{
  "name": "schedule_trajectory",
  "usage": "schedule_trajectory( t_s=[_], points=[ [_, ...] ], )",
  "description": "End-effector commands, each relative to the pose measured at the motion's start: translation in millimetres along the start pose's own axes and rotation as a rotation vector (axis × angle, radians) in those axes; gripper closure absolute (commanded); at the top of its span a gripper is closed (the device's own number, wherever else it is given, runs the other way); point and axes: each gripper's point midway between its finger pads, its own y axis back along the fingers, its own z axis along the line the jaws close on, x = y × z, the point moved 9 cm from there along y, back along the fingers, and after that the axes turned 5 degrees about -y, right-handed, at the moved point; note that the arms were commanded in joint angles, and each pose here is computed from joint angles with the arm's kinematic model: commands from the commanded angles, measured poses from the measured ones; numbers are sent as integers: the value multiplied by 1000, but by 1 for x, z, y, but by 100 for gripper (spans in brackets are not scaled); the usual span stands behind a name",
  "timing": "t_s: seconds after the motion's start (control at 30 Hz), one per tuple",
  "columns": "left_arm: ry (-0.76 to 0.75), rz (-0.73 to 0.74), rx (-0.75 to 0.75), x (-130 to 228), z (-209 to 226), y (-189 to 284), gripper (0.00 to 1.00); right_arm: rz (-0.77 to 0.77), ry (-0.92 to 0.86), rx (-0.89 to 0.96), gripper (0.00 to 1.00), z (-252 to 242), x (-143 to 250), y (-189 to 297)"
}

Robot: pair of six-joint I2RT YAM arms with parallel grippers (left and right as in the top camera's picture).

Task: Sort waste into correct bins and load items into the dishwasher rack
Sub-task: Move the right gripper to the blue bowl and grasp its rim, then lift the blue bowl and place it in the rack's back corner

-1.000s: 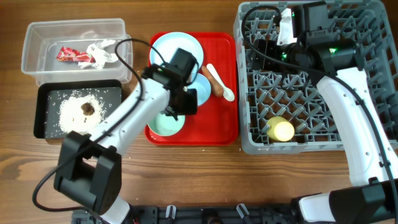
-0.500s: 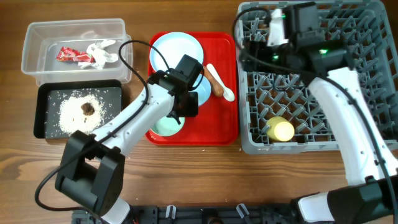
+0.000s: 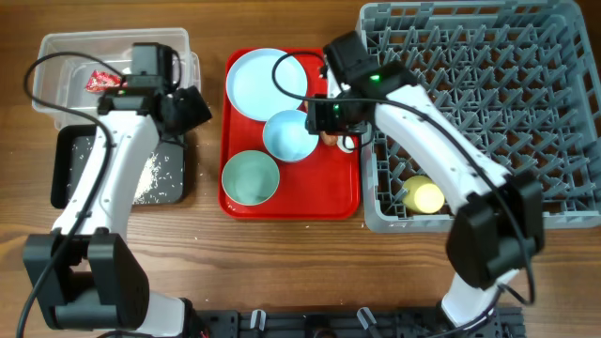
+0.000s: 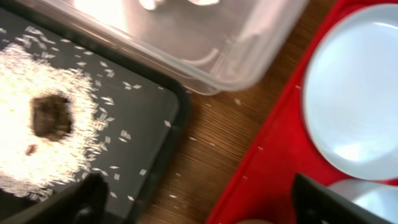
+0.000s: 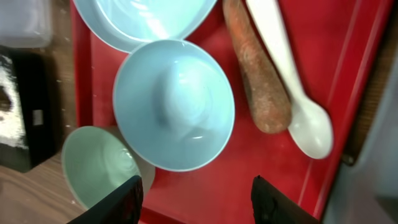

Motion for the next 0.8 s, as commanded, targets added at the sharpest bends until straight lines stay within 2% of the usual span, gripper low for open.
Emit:
schedule_trajectory(
  t_s=[0.0, 0.13, 0.2, 0.3, 0.37, 0.63, 0.7, 0.77],
  points=[
    [46, -40, -10, -12, 15, 8, 0, 75, -69, 53, 44, -4, 2, -39],
    [51, -41, -12, -13, 17, 8, 0, 141, -88, 52, 51, -10, 4, -69],
    [51, -41, -12, -13, 17, 8, 0, 144, -88, 47, 59, -10, 4, -72],
    [51, -41, -12, -13, 17, 8, 0, 135, -92, 41, 83, -9, 2, -73],
    [51, -40, -13, -13, 17, 8, 0, 141, -103, 47, 95, -10, 3, -76],
    [51, -40, -13, -13, 17, 8, 0, 123, -85, 27, 96, -7, -2, -68],
    [51, -40, -13, -13, 17, 8, 0, 26, -39, 36, 96, -2, -12, -36],
    [51, -40, -13, -13, 17, 8, 0, -156, 21, 46, 96, 7, -25, 25]
  ],
)
